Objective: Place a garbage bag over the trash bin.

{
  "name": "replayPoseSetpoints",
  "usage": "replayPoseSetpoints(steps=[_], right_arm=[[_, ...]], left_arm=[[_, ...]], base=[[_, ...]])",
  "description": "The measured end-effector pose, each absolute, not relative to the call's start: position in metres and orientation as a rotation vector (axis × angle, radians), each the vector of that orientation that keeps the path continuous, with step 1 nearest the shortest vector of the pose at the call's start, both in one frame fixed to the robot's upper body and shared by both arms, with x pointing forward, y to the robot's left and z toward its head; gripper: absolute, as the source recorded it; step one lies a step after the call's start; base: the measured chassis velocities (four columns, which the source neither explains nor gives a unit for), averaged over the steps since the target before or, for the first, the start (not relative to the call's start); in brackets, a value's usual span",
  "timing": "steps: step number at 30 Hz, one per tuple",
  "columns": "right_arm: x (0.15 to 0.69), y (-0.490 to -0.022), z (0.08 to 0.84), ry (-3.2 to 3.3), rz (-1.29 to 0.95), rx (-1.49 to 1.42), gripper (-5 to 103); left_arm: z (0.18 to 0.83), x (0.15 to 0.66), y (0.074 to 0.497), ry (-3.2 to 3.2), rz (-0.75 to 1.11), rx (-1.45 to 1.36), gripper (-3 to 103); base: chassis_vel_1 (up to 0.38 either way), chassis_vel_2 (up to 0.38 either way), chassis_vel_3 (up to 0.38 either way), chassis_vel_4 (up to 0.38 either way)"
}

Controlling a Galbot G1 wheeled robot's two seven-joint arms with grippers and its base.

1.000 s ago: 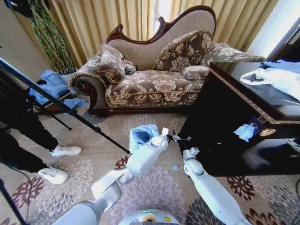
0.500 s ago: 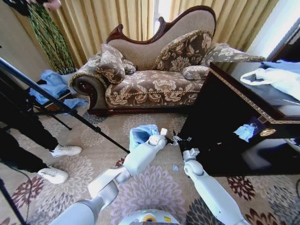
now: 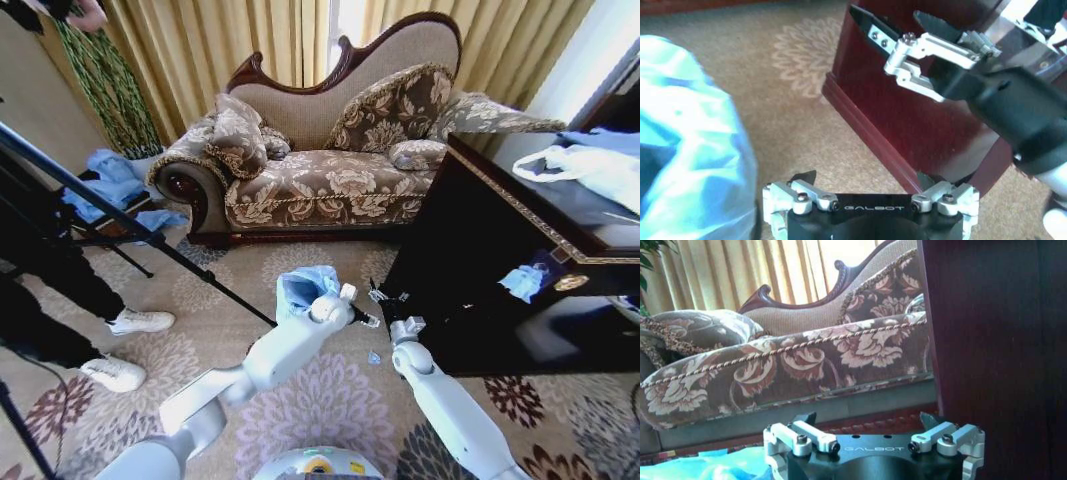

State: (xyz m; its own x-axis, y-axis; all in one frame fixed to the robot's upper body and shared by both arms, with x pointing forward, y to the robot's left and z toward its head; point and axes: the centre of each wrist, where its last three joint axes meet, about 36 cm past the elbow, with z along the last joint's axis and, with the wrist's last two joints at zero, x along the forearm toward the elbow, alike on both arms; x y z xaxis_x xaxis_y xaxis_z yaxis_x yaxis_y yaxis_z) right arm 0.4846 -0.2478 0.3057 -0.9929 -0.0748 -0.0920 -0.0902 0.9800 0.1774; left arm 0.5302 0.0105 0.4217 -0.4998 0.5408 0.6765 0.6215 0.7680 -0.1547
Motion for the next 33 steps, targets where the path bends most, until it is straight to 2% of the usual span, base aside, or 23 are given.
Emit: replayPoseSetpoints(steps=[8, 10, 11, 14, 16, 18, 19, 22, 24, 26, 30, 33], right_arm=[[0.484, -0.252, 0.321, 3.011, 0.289, -0.148, 100], [0.482, -0.252, 0.326, 3.002, 0.3, -0.153, 100], [0.482, -0.252, 0.326, 3.002, 0.3, -0.153, 100], [0.479, -0.252, 0.329, 2.995, 0.313, -0.15, 100], [0.478, -0.252, 0.33, 2.993, 0.318, -0.148, 100], [0.476, -0.252, 0.33, 2.987, 0.328, -0.138, 100], [0.476, -0.252, 0.33, 2.987, 0.328, -0.138, 100], [0.472, -0.257, 0.329, 2.979, 0.339, -0.112, 100], [0.471, -0.258, 0.329, 2.977, 0.341, -0.105, 100], [0.469, -0.262, 0.326, 2.976, 0.343, -0.085, 100], [0.468, -0.265, 0.324, 2.976, 0.343, -0.067, 100], [0.466, -0.265, 0.322, 2.975, 0.345, -0.061, 100]], left_arm=[[0.481, 0.48, 0.04, -2.343, -0.078, -0.863, 100], [0.51, 0.46, 0.059, -2.38, -0.007, -0.824, 100], [0.51, 0.46, 0.059, -2.38, -0.007, -0.824, 100], [0.526, 0.45, 0.095, -2.423, 0.011, -0.706, 100], [0.526, 0.45, 0.111, -2.438, 0.003, -0.645, 100], [0.52, 0.455, 0.145, -2.49, -0.033, -0.489, 100], [0.52, 0.455, 0.145, -2.49, -0.033, -0.489, 100], [0.497, 0.47, 0.19, -2.617, -0.095, -0.24, 100], [0.493, 0.472, 0.197, -2.636, -0.107, -0.206, 100], [0.479, 0.48, 0.223, -2.696, -0.113, -0.128, 100], [0.455, 0.49, 0.257, -2.767, -0.161, -0.164, 100], [0.416, 0.514, 0.297, -2.833, -0.165, -0.405, 100]], base=[[0.0, 0.0, 0.0, 0.0], [0.0, 0.0, 0.0, 0.0], [0.0, 0.0, 0.0, 0.0], [0.0, 0.0, 0.0, 0.0], [0.0, 0.0, 0.0, 0.0], [0.0, 0.0, 0.0, 0.0], [0.0, 0.0, 0.0, 0.0], [0.0, 0.0, 0.0, 0.0], [0.0, 0.0, 0.0, 0.0], [0.0, 0.0, 0.0, 0.0], [0.0, 0.0, 0.0, 0.0], [0.0, 0.0, 0.0, 0.0]])
